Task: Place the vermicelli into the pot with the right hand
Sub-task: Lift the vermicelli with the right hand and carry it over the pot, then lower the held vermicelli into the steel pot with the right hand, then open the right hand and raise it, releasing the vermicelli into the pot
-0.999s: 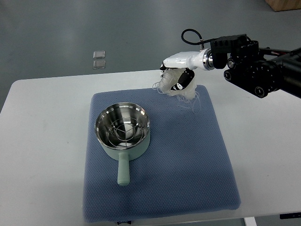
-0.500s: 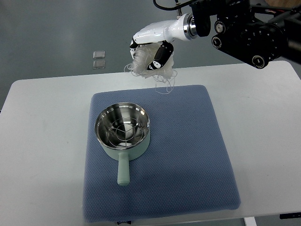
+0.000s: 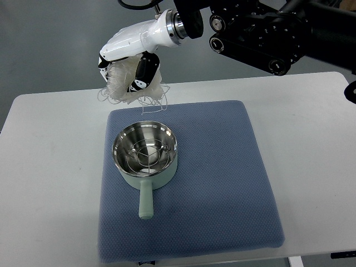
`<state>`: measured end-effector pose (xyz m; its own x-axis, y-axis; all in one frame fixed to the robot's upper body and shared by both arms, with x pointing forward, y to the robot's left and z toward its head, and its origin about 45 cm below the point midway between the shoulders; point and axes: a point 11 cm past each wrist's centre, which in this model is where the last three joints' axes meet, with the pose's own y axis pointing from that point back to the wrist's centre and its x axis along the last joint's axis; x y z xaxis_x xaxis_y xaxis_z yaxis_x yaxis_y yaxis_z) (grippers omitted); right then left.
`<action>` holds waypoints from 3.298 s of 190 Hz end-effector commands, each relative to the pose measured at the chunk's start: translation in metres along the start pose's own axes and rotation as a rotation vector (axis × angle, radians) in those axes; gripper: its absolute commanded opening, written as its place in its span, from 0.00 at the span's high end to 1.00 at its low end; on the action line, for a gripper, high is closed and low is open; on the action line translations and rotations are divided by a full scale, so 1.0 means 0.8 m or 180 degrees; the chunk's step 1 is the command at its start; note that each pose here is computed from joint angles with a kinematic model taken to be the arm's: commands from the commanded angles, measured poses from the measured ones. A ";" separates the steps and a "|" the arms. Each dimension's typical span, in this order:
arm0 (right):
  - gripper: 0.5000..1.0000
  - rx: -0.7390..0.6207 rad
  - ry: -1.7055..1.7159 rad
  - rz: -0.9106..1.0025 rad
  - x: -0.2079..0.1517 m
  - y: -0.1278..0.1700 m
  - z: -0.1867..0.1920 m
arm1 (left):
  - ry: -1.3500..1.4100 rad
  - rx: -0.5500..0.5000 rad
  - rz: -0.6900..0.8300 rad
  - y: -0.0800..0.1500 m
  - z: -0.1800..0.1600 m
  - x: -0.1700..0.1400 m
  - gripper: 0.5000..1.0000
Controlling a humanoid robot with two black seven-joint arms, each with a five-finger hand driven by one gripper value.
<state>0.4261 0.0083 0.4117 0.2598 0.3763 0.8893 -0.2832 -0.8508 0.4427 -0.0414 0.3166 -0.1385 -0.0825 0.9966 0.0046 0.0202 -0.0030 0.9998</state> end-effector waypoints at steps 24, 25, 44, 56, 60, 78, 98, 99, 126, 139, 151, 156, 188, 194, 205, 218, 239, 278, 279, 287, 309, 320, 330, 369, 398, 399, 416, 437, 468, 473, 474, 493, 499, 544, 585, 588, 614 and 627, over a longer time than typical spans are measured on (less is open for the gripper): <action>1.00 0.0126 0.0059 -0.0053 0.001 -0.018 -0.022 | -0.0001 0.0000 0.0002 0.000 0.000 0.000 0.00; 1.00 0.0126 0.0059 -0.0053 0.001 -0.018 -0.022 | -0.0001 0.0000 0.0002 0.000 0.000 0.000 0.00; 1.00 0.0177 0.0065 -0.0068 -0.001 -0.023 -0.028 | -0.0001 0.0000 -0.0002 0.000 0.000 0.000 0.00; 1.00 0.0185 0.0063 -0.0077 -0.003 -0.024 -0.029 | -0.0001 0.0000 0.0002 0.000 0.000 0.000 0.00; 1.00 0.0185 0.0059 -0.0078 -0.004 -0.024 -0.029 | -0.0001 0.0000 0.0002 0.000 0.000 0.000 0.00; 1.00 0.0205 0.0044 -0.0093 -0.008 -0.027 -0.031 | -0.0001 0.0000 -0.0002 0.000 0.000 0.000 0.00; 1.00 0.0242 0.0007 -0.0125 -0.018 -0.034 -0.034 | -0.0001 0.0000 0.0002 0.000 0.000 0.000 0.00; 1.00 0.0248 -0.0006 -0.0131 -0.020 -0.035 -0.034 | 0.0004 -0.0001 0.0002 0.000 0.000 0.000 0.00; 1.00 0.0290 -0.0098 -0.0195 -0.043 -0.046 -0.036 | -0.0001 0.0000 -0.0002 0.000 0.000 0.000 0.00; 1.00 0.0310 -0.0126 -0.0224 -0.053 -0.052 -0.038 | 0.0004 -0.0001 -0.0002 0.000 0.000 0.000 0.00; 1.00 0.0296 -0.0186 -0.0239 -0.063 -0.054 -0.034 | -0.0001 0.0000 0.0002 0.000 0.000 0.000 0.00; 1.00 0.0293 -0.0199 -0.0237 -0.065 -0.054 -0.033 | -0.0001 0.0000 0.0002 0.000 0.000 0.000 0.00; 1.00 0.0222 -0.0270 -0.0359 -0.099 -0.058 -0.021 | -0.0001 0.0000 0.0002 0.000 0.000 0.000 0.00; 1.00 0.0211 -0.0285 -0.0372 -0.104 -0.059 -0.019 | -0.0001 0.0000 0.0002 0.000 0.000 0.000 0.00; 1.00 0.0193 -0.0326 -0.0429 -0.120 -0.060 -0.015 | -0.0001 0.0000 0.0002 0.000 0.000 0.000 0.00; 1.00 0.0179 -0.0366 -0.0463 -0.133 -0.061 -0.012 | -0.0001 0.0000 0.0002 0.000 0.000 0.000 0.00; 1.00 0.0139 -0.0420 -0.0470 -0.144 -0.062 -0.006 | -0.0001 0.0000 0.0002 0.000 0.000 0.000 0.00; 1.00 0.0079 -0.0525 -0.0526 -0.168 -0.062 0.004 | -0.0001 0.0000 0.0002 0.000 0.000 0.000 0.00; 1.00 0.0074 -0.0529 -0.0531 -0.169 -0.062 0.004 | 0.0004 -0.0001 -0.0002 0.000 0.000 0.000 0.00; 1.00 0.0060 -0.0551 -0.0533 -0.173 -0.062 0.006 | 0.0004 -0.0001 -0.0002 0.000 0.000 0.000 0.00; 1.00 -0.0017 -0.0596 -0.0516 -0.180 -0.061 0.014 | -0.0001 0.0000 -0.0002 0.000 0.000 0.000 0.00; 1.00 -0.0010 -0.0626 -0.0507 -0.183 -0.061 0.013 | -0.0001 0.0000 -0.0002 0.000 0.000 0.000 0.00; 0.76 -0.0010 -0.0656 -0.0458 -0.181 -0.062 0.014 | -0.0001 0.0000 0.0002 0.000 0.000 0.000 0.00; 0.15 -0.0065 -0.0592 -0.0256 -0.177 -0.061 0.021 | 0.0004 -0.0001 0.0002 0.000 0.000 0.000 0.00; 0.15 -0.0062 -0.0627 -0.0229 -0.178 -0.061 0.022 | -0.0001 0.0000 0.0002 0.000 0.000 0.000 0.00; 0.15 -0.0062 -0.0627 -0.0229 -0.178 -0.061 0.022 | -0.0001 0.0000 0.0002 0.000 0.000 0.000 0.00; 0.14 -0.0010 -0.0659 -0.0221 -0.175 -0.061 0.019 | 0.0004 -0.0001 0.0002 0.000 0.000 0.000 0.00; 0.14 0.0067 -0.0903 -0.0188 -0.170 -0.062 0.014 | 0.0004 -0.0001 -0.0002 0.000 0.000 0.000 0.00; 0.13 0.0294 -0.1679 -0.0162 -0.152 -0.060 0.003 | 0.0004 -0.0001 0.0002 0.000 0.000 0.000 0.00; 0.13 0.0338 -0.1776 -0.0161 -0.149 -0.059 0.001 | -0.0001 0.0000 -0.0002 0.000 0.000 0.000 0.00; 0.13 0.0363 -0.1821 -0.0160 -0.147 -0.059 0.000 | -0.0001 0.0000 0.0002 0.000 0.000 0.000 0.00; 0.13 0.0468 -0.2265 -0.0201 -0.140 -0.044 0.006 | -0.0001 0.0000 0.0002 0.000 0.000 0.000 0.00; 0.13 0.0467 -0.2401 -0.0223 -0.139 -0.040 0.008 | -0.0001 0.0000 0.0002 0.000 0.000 0.000 0.00; 0.13 0.0238 -0.2908 -0.0139 -0.142 -0.027 0.030 | 0.0004 -0.0001 -0.0002 0.000 0.000 0.000 0.00; 0.13 0.0137 -0.2926 -0.0085 -0.144 -0.012 0.047 | 0.0004 -0.0001 0.0002 0.000 0.000 0.000 0.00; 0.13 0.0120 -0.2916 -0.0080 -0.143 -0.010 0.049 | -0.0001 0.0000 0.0002 0.000 0.000 0.000 0.00; 0.13 0.0082 -0.2892 -0.0077 -0.142 -0.005 0.053 | -0.0001 0.0000 0.0002 0.000 0.000 0.000 0.00; 0.13 0.0052 -0.2889 -0.0046 -0.139 0.001 0.058 | -0.0001 0.0000 0.0002 0.000 0.000 0.000 0.00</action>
<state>0.4365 -0.0458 0.3035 0.8971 -0.0311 0.4407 -0.2490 -0.8596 0.4462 -0.0413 0.3166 -0.1385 -0.0828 0.9966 0.0050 0.0201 -0.0033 0.9998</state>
